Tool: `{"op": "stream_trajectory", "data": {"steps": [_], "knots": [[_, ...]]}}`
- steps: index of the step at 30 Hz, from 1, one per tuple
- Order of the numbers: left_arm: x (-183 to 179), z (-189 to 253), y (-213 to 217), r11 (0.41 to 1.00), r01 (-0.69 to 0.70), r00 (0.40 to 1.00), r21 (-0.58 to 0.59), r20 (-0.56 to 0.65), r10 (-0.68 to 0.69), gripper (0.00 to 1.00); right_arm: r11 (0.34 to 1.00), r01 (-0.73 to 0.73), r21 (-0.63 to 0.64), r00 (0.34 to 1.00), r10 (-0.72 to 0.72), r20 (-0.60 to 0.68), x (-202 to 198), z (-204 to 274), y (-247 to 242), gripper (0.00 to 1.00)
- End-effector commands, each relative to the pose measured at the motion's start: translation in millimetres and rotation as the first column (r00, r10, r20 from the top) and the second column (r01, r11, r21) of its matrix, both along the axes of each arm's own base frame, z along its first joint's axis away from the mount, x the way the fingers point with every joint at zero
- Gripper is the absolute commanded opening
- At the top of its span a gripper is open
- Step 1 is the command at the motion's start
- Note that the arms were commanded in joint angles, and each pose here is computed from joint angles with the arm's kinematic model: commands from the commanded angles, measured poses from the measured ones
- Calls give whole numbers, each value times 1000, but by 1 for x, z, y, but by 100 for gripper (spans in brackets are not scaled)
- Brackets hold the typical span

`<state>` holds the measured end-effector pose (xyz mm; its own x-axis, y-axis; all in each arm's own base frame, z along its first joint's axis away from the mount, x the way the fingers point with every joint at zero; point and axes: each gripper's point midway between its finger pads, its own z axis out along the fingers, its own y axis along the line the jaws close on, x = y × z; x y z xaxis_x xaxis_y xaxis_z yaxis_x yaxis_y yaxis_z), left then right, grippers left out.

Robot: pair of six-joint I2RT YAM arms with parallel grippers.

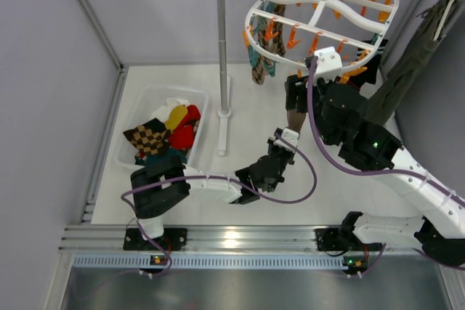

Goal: Remove the socks clipped to the hanger

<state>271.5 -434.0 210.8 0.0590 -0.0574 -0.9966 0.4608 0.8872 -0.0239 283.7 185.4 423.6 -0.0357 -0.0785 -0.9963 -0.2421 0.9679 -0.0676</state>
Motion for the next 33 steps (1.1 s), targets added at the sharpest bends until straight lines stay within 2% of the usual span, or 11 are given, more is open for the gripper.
{"op": "stream_trajectory", "data": {"steps": [1,5,14,18,20,21,26,29,33], "knots": [[-4,29,4,995,19,1000,-94,27,-16,0,995,-25,96,996,17,85,6,26,6,61],[-6,25,3,996,30,999,-88,24,-27,0,991,-33,132,995,19,101,8,26,8,59],[-7,28,5,994,40,999,-102,21,-38,0,984,-24,176,992,2,126,12,25,9,46],[-8,27,5,993,45,999,-106,18,-44,0,983,-33,183,991,8,135,11,25,11,30],[-9,25,6,994,42,999,-103,14,-41,0,982,-44,183,990,18,137,10,26,12,27],[-9,23,6,994,42,999,-100,13,-41,0,981,-54,184,990,29,140,9,26,13,22],[-8,16,7,995,33,999,-93,2,-33,0,979,-69,191,988,41,147,5,29,12,16],[-7,4,11,997,22,1000,-75,-11,-23,0,977,-79,200,986,47,159,3,31,10,0],[-8,-8,15,996,9,999,-86,-41,-12,0,975,-88,206,984,53,167,1,32,10,0]]}}
